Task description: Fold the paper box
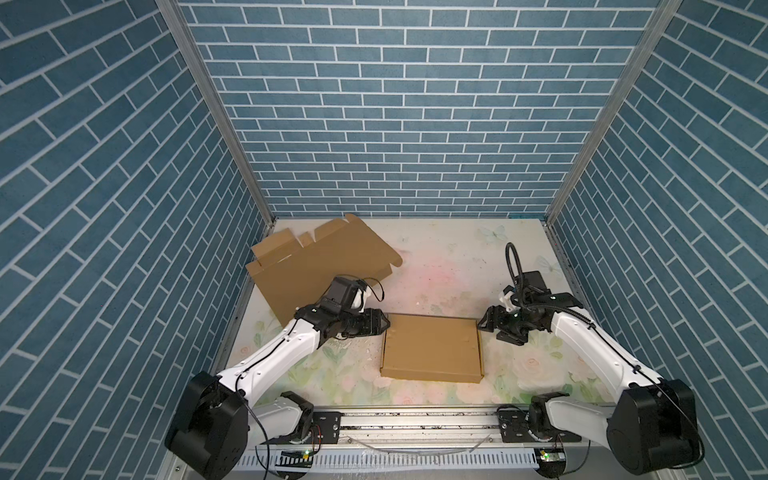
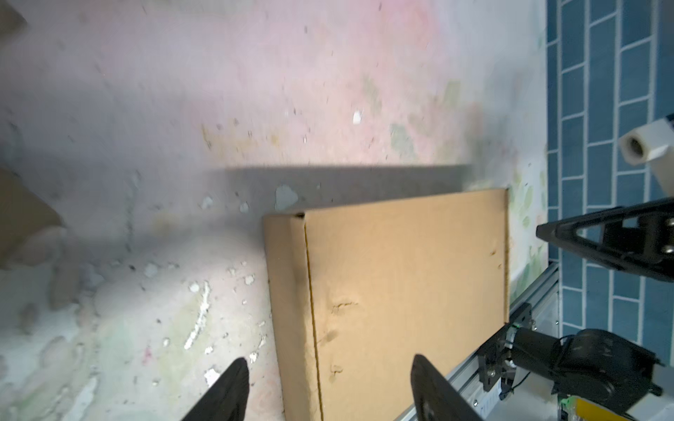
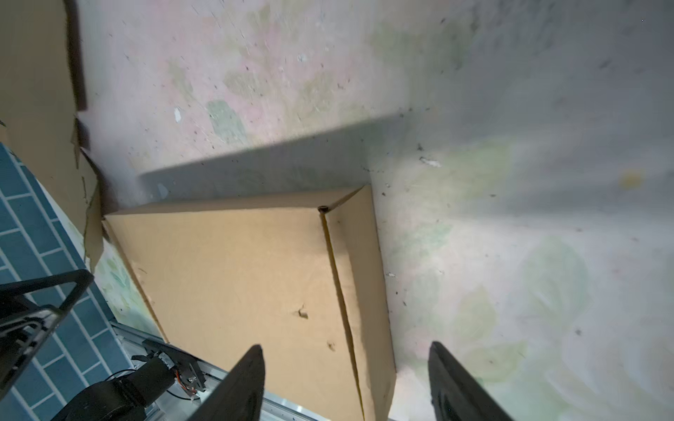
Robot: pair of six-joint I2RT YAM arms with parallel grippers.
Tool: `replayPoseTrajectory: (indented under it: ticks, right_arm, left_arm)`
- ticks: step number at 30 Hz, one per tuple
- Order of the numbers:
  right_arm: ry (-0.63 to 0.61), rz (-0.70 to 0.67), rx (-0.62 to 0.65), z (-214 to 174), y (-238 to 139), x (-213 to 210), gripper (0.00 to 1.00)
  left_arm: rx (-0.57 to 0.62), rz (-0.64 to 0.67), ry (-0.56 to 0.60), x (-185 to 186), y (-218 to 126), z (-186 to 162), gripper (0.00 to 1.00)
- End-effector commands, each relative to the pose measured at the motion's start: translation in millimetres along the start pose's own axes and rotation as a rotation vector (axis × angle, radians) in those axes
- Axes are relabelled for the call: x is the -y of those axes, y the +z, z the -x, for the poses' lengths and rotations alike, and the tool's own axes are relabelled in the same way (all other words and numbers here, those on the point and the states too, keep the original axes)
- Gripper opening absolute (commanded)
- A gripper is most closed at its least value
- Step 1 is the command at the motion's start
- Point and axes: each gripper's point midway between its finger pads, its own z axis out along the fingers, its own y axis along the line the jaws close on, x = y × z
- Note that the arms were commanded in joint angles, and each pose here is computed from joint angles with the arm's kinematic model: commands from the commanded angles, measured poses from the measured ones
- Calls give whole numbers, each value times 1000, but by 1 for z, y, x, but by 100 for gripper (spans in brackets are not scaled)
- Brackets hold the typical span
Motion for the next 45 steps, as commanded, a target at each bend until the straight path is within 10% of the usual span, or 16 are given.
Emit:
replayPoseTrajectory:
  ticks: [1,9,22,33,38,45]
  right_arm:
    - [42,26,13,11,26,-8,70]
    - [57,98,48,60,35,-24,64]
    - [223,-137,299,250,6,85,58]
    - [144,-530,448,323,-79,136,87]
    - [96,-545,486,317,-103,107,85]
    - [3,-308,548,277,-72,-16,69]
  left_arm:
    - [-29,32,-31,-3,18,-12,71]
    - [-26,-102,-22,51,64,15,69]
    - [75,-207,83,142,180,163,68]
    - [112,-211,143,178,240,205,69]
    - [111,-173,232,180,222,217,71]
    - [220,11,347,122,113,222,78]
